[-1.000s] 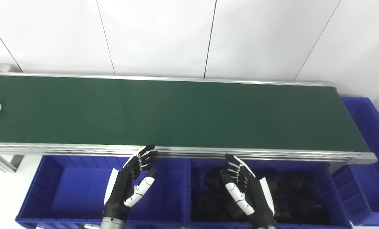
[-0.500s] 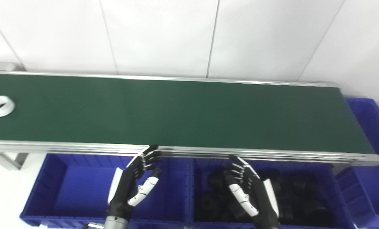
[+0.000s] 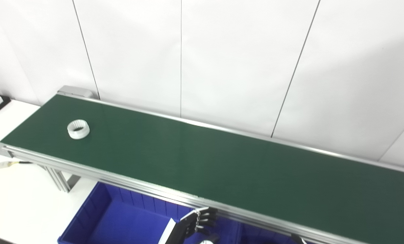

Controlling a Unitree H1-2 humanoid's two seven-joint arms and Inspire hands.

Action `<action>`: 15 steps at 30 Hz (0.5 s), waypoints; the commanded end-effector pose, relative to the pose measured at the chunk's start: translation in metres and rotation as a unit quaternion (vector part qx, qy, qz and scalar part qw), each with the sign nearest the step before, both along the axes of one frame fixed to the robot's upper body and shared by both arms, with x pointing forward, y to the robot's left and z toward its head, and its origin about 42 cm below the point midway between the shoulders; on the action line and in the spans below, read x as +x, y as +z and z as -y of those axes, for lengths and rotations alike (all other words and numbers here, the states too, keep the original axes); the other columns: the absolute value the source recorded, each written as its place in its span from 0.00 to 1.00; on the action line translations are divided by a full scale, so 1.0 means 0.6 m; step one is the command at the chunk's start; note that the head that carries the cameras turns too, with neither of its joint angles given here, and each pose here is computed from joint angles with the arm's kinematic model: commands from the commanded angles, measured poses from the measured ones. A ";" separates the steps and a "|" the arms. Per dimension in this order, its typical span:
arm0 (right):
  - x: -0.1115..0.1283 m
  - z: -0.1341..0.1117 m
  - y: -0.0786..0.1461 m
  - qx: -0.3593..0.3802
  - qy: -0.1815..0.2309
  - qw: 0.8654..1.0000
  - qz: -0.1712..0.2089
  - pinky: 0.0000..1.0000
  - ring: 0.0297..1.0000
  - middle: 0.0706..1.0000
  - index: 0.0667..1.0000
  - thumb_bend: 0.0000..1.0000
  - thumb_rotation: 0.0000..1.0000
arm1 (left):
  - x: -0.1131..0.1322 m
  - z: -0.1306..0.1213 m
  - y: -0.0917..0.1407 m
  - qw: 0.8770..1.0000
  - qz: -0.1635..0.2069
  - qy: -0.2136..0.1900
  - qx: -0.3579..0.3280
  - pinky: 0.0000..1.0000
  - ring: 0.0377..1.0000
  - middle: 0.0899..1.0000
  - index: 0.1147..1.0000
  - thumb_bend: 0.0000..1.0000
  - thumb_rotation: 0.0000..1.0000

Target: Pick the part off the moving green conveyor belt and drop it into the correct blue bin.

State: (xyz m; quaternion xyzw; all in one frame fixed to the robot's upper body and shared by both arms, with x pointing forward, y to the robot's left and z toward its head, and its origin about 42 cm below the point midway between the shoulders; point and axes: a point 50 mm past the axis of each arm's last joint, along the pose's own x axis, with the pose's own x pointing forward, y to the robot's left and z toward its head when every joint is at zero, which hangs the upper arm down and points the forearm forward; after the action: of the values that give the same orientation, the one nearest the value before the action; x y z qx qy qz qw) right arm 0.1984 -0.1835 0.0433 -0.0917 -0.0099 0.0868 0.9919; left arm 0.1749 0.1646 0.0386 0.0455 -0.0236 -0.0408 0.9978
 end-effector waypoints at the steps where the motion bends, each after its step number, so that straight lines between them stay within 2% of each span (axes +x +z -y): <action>1: 0.011 -0.007 0.019 0.009 0.003 0.999 0.046 0.62 0.70 0.75 0.86 0.24 0.73 | 0.012 0.001 0.016 0.999 0.038 0.008 -0.006 0.60 0.67 0.70 0.72 0.75 0.51; 6: 0.015 -0.012 0.017 0.014 0.002 0.999 0.045 0.61 0.69 0.75 0.86 0.23 0.74 | 0.016 -0.004 0.015 0.999 0.039 0.009 -0.006 0.60 0.67 0.70 0.72 0.77 0.50; 11: 0.019 -0.015 0.017 0.017 0.002 0.999 0.044 0.63 0.70 0.74 0.86 0.26 0.74 | 0.022 -0.008 0.019 0.999 0.047 0.009 0.002 0.59 0.67 0.70 0.72 0.76 0.49; 15: 0.023 -0.016 0.014 0.017 0.003 0.999 0.044 0.63 0.70 0.74 0.85 0.29 0.76 | 0.034 -0.019 0.041 0.998 0.066 0.014 0.010 0.59 0.67 0.70 0.72 0.79 0.51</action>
State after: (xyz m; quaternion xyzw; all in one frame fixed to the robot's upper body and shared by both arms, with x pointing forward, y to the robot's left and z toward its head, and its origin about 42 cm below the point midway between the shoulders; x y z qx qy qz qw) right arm 0.2055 -0.1780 0.0405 -0.0881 -0.0109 0.0878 0.9922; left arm 0.1854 0.1716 0.0444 0.0523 -0.0425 -0.0339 0.9972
